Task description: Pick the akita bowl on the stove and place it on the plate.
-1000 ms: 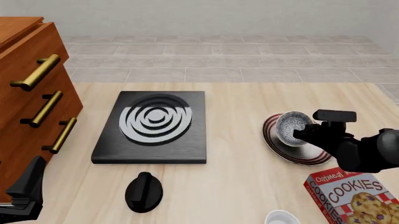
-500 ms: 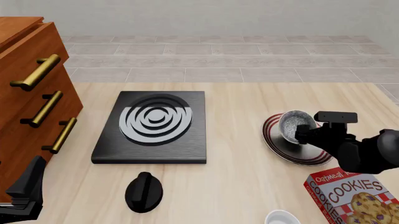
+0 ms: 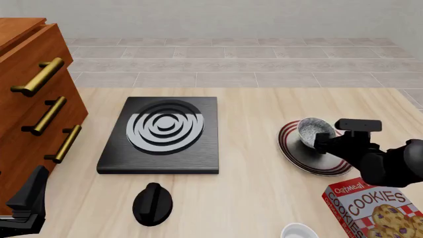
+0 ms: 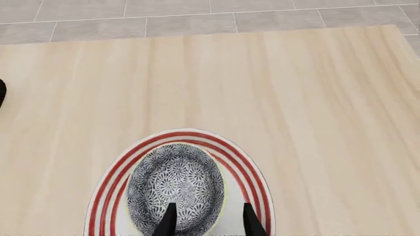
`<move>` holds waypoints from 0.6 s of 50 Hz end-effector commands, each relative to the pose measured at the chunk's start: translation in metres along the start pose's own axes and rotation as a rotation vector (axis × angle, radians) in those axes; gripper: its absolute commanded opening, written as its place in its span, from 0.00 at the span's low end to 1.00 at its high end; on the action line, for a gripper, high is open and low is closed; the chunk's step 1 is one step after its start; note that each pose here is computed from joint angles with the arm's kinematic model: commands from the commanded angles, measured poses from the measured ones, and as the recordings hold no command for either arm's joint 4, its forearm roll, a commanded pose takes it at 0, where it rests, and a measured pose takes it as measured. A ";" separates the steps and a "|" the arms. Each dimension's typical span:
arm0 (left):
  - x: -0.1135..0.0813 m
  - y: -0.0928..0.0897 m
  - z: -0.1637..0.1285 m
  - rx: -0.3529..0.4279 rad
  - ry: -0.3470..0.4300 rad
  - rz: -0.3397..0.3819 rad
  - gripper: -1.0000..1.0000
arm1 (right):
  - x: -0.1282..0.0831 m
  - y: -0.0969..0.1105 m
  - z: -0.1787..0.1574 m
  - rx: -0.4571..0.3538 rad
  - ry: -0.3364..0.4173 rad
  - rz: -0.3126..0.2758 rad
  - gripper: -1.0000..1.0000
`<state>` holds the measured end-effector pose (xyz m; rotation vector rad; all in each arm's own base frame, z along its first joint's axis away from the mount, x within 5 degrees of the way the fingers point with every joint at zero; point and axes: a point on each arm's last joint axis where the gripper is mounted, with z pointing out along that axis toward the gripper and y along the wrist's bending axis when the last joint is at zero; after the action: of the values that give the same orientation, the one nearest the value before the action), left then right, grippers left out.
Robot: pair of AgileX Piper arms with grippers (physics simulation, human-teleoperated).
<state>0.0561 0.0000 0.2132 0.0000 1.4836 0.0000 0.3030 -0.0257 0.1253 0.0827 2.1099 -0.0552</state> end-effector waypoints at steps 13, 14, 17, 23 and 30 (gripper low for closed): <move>0.000 0.000 0.000 0.000 0.000 0.000 1.00 | -0.005 0.007 -0.030 -0.023 -0.053 0.010 1.00; 0.000 0.000 0.000 0.000 0.000 0.000 1.00 | -0.005 0.008 -0.031 -0.026 -0.060 0.012 1.00; 0.000 0.000 0.000 0.000 0.000 0.000 1.00 | -0.005 0.012 -0.039 -0.039 -0.072 0.019 1.00; 0.000 0.000 0.000 0.000 0.000 0.000 1.00 | -0.009 0.018 -0.054 -0.064 -0.100 0.015 1.00; 0.000 0.000 0.000 0.000 0.000 0.000 1.00 | -0.013 0.022 -0.074 -0.083 -0.132 0.010 1.00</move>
<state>0.0561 0.0000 0.2132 0.0000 1.4836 0.0000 0.2649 -0.0060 0.1604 0.0579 2.0158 0.0077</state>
